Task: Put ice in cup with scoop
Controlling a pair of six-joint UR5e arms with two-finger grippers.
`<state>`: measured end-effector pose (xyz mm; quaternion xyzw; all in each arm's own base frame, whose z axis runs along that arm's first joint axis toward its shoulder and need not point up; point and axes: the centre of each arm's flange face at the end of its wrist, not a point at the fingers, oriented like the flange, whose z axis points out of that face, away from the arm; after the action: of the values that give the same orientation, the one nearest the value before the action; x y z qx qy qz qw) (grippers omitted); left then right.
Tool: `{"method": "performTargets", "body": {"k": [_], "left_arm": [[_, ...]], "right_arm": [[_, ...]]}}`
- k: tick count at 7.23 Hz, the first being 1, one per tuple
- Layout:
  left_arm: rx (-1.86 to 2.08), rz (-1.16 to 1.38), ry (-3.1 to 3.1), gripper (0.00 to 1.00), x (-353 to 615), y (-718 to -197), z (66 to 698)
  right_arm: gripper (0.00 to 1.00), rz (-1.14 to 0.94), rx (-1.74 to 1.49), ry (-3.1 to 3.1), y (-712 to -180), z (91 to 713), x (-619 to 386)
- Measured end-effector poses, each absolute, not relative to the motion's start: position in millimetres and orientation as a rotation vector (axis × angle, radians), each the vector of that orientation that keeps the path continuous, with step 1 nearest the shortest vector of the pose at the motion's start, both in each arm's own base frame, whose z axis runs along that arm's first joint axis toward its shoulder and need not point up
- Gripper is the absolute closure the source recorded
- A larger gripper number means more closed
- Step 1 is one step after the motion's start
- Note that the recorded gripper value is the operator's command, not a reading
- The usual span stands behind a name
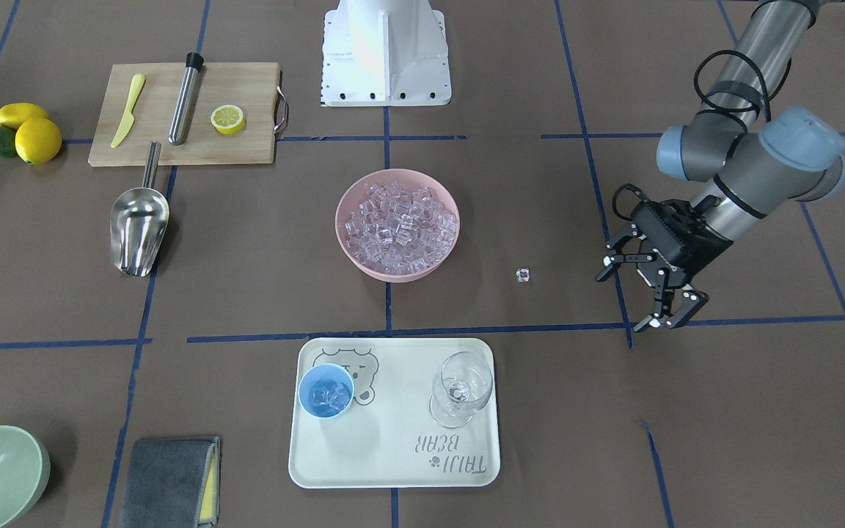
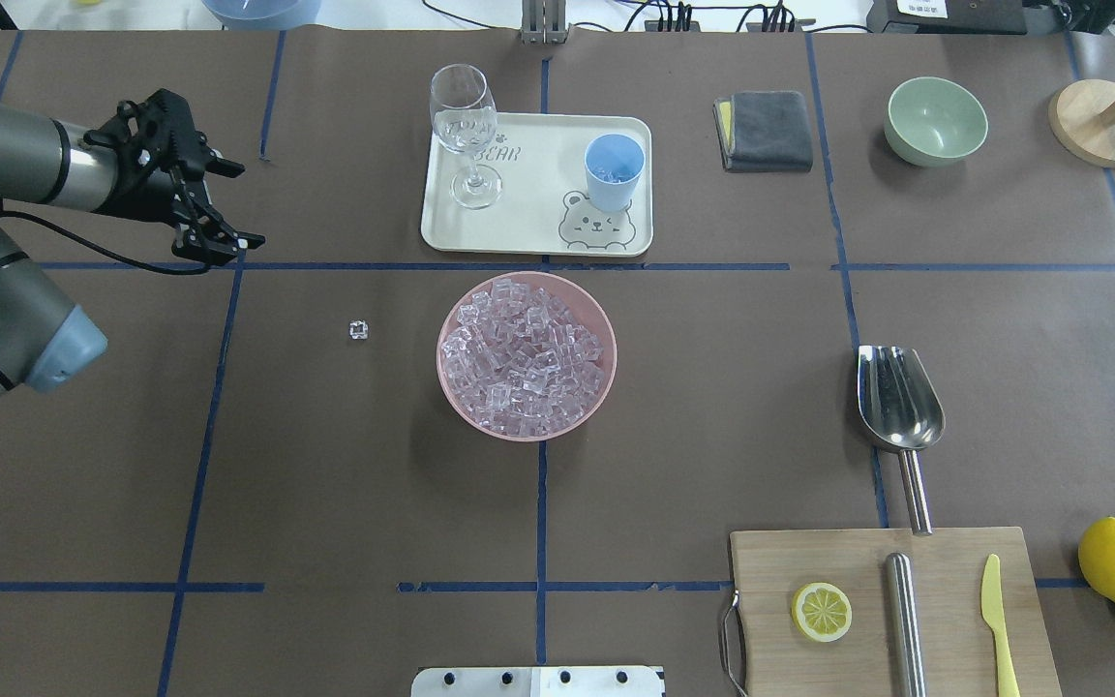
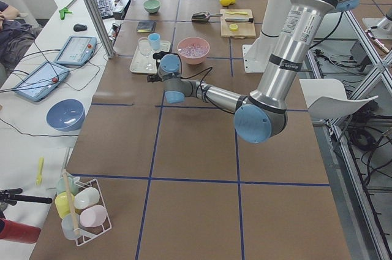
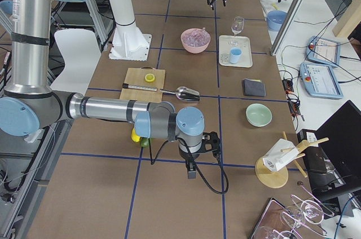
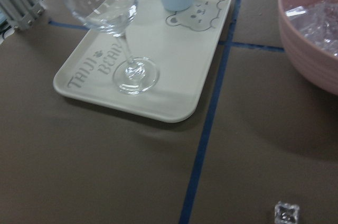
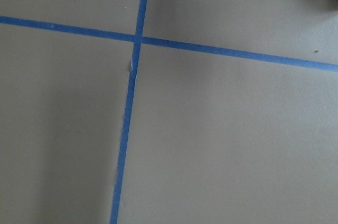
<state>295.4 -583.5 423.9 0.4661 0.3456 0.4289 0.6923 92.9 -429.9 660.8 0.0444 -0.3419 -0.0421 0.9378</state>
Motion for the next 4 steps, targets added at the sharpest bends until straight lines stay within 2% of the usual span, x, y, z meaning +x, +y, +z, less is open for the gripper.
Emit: {"method": "performTargets", "body": {"k": [2,4], "left_arm": [[0.867,0.926,0.659,0.00,217.9,-620.6,454.6],[0.654,0.765,0.657,0.00,121.9,-644.1,482.9]], "right_arm": [[0.00,-0.066,0.103,-0.726,-433.0,645.6,88.7],[0.00,-0.066,0.106,-0.739,-433.4,642.9,87.1]]}}
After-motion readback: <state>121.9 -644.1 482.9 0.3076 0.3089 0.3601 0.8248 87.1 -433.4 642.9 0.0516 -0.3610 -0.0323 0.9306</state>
